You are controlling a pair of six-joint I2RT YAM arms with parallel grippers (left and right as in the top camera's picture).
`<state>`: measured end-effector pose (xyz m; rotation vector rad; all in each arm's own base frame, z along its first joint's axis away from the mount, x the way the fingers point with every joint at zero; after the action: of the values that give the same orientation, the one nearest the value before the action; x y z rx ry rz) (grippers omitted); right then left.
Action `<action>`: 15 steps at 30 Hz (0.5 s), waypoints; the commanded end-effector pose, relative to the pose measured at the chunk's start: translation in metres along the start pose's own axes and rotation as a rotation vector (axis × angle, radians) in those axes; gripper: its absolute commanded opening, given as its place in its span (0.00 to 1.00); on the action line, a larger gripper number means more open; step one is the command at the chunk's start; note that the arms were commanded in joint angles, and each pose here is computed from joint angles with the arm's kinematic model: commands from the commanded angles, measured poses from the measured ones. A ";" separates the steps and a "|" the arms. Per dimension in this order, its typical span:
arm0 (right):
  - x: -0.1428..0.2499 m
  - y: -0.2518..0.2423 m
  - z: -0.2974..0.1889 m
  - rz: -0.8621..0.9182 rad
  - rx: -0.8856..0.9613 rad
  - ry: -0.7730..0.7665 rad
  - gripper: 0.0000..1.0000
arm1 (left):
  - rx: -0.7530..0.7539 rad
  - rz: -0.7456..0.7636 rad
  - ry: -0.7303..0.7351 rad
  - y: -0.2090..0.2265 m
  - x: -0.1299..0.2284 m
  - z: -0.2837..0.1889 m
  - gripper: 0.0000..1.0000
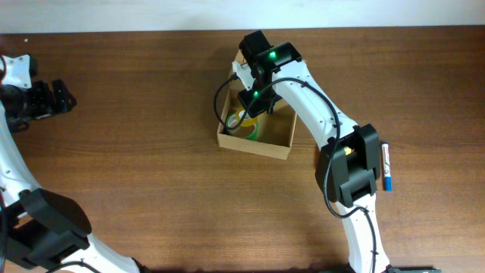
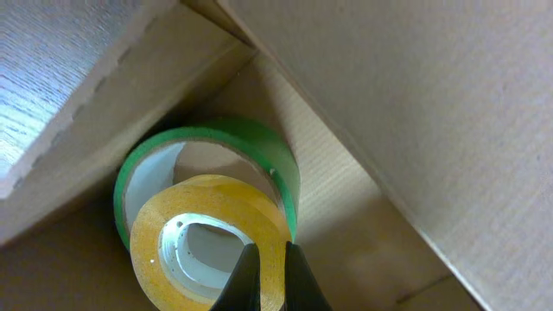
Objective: Pack container
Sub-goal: 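Lower the yellow tape into the box onto the green tape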
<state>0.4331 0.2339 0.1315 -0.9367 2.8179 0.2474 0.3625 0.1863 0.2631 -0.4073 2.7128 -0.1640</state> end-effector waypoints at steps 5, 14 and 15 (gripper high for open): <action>-0.002 0.012 0.013 -0.041 -0.069 -0.004 0.04 | 0.011 0.015 -0.001 -0.002 0.000 0.000 1.00; 0.004 0.012 0.023 -0.038 -0.080 0.019 0.04 | 0.011 0.015 -0.001 -0.002 0.001 0.000 1.00; 0.005 0.012 0.026 -0.040 -0.081 0.022 0.04 | 0.011 0.015 -0.001 -0.002 0.001 0.000 1.00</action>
<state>0.4312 0.2391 0.1223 -0.9702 2.8052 0.3132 0.3626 0.1863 0.2631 -0.4071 2.7124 -0.1638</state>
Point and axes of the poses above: each gripper's point midway between its finger pads, its own z axis out along the fingers, its own y axis along the line the jaws close on, x = y × z, the point moved 5 cm from there along -z, back along the fingers, and after that the axes turned 3 degrees about -z, right-handed, at the moved point
